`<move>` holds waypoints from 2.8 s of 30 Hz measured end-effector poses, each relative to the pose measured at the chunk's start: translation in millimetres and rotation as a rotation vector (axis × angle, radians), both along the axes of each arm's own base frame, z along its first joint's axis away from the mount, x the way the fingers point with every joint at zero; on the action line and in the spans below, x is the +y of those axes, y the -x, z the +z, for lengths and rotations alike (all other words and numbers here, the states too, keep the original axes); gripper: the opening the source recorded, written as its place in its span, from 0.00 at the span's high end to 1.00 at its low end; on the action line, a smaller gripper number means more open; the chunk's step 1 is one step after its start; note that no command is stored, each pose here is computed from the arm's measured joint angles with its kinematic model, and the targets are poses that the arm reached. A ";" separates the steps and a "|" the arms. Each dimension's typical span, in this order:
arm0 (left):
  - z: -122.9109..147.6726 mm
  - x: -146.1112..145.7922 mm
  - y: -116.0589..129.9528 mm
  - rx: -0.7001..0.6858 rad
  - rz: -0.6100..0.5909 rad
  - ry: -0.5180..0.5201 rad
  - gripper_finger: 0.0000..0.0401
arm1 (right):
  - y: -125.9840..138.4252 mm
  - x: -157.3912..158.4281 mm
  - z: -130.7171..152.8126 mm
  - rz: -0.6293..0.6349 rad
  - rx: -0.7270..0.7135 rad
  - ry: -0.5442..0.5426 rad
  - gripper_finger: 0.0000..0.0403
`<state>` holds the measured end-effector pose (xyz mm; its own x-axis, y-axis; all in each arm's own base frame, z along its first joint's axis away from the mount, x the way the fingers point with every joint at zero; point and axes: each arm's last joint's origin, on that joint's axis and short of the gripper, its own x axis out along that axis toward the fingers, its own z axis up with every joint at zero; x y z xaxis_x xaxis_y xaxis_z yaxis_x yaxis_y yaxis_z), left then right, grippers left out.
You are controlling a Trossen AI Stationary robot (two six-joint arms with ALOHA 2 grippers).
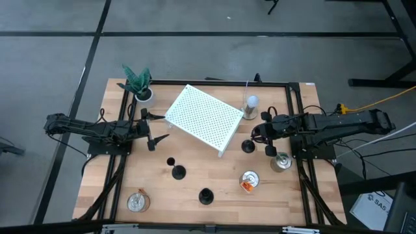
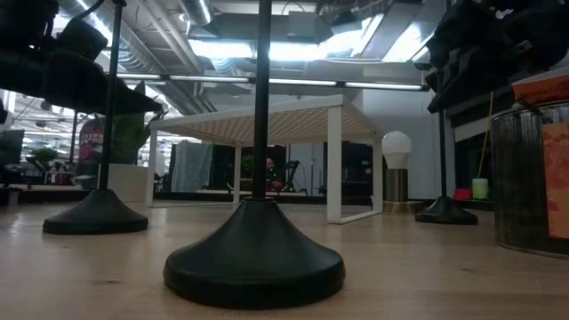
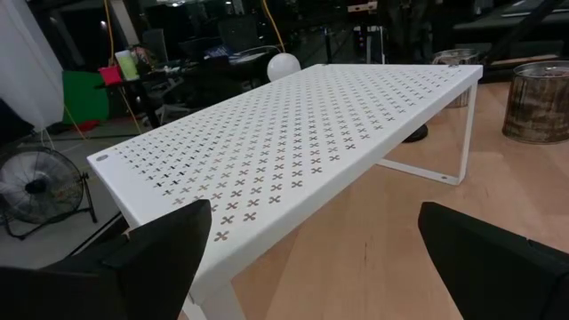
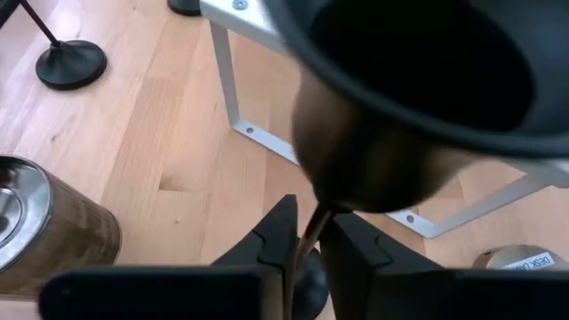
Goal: Pick & Place candle stick holders
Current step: Put the top black candle holder on the shelf
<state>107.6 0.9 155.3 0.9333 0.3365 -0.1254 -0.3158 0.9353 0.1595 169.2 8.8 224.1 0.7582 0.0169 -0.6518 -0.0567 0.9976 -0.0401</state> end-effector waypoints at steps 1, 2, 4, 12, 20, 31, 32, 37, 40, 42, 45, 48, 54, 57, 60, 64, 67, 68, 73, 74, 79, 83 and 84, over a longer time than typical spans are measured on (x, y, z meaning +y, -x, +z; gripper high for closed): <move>0.0 0.0 0.0 0.000 0.000 0.000 0.00 | 0.2 0.0 -0.2 0.000 0.003 0.000 0.90; 0.0 0.0 0.0 0.000 0.000 0.000 0.00 | 0.2 0.0 -0.2 0.000 0.003 -0.001 0.92; -0.1 0.0 0.0 0.000 0.000 0.000 0.00 | 0.3 0.2 -0.3 0.003 0.004 -0.003 0.96; -0.1 0.0 0.0 0.000 0.000 0.000 0.00 | 0.5 0.0 2.9 0.002 0.011 0.003 0.93; 0.0 0.0 0.0 0.000 0.000 0.000 0.00 | 1.5 -0.1 37.9 0.016 -0.014 0.020 0.96; 0.0 0.0 0.0 0.000 0.000 0.000 0.00 | 5.6 -0.3 88.9 0.018 -0.095 0.017 0.96; -0.1 0.0 0.0 0.000 0.000 0.000 0.00 | 6.2 -0.3 92.1 0.018 -0.099 0.017 0.96; 0.0 0.0 0.0 0.000 0.000 0.000 0.00 | 7.8 -0.4 107.3 0.017 -0.134 0.015 0.96; 0.0 0.0 0.0 0.000 0.000 0.000 0.00 | 9.8 -0.5 113.9 0.016 -0.130 0.012 0.96; 0.0 0.0 0.0 0.000 0.000 0.000 0.00 | 9.9 -0.5 118.6 0.014 -0.141 0.005 0.96; -0.1 0.0 0.0 0.000 0.000 0.000 0.00 | 9.9 0.0 121.6 0.020 -0.145 -0.015 0.96; -0.1 0.0 0.0 0.000 0.000 0.000 0.00 | 8.9 1.1 123.2 0.047 -0.154 -0.035 0.96; -0.1 0.0 0.0 0.000 0.000 0.000 0.00 | -1.2 1.7 123.9 0.061 -0.182 -0.021 0.96; 0.0 0.0 0.0 0.000 0.000 0.000 0.00 | -9.4 2.2 122.5 0.074 -0.189 -0.004 0.96; -0.1 0.0 0.0 0.000 0.000 0.000 0.00 | -18.1 2.6 119.7 0.083 -0.185 0.009 0.96; -0.1 0.0 0.0 0.000 0.000 0.000 0.00 | -29.2 3.2 124.5 0.095 -0.172 0.027 0.96; 0.0 0.0 0.0 0.000 0.000 0.000 0.00 | -37.9 3.7 135.2 0.114 -0.184 0.053 0.96; 0.0 0.0 0.0 0.000 0.000 0.000 0.00 | -41.1 3.9 138.2 0.121 -0.181 0.063 0.96; -0.1 0.0 0.0 0.000 0.000 0.000 0.00 | -59.4 -0.2 154.5 0.131 -0.178 0.109 0.95; 0.0 0.0 0.0 0.000 0.000 0.000 0.00 | -63.7 -2.0 156.6 0.127 -0.172 0.116 0.95; -0.1 0.0 0.0 0.000 0.000 0.000 0.00 | -85.2 -14.8 166.8 0.157 -0.168 0.121 0.95; -0.1 0.0 0.0 0.000 0.000 0.000 0.00 | -98.7 -28.8 170.7 0.164 -0.172 0.126 0.96; 0.0 0.0 0.0 0.000 0.000 0.000 0.00 | -101.4 -32.6 171.5 0.156 -0.172 0.134 0.96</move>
<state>107.6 0.9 155.3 0.9333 0.3365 -0.1253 -0.3158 0.9353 0.1594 270.6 -23.8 395.6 0.8532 0.0644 -0.5176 -0.1902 0.9624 -0.1938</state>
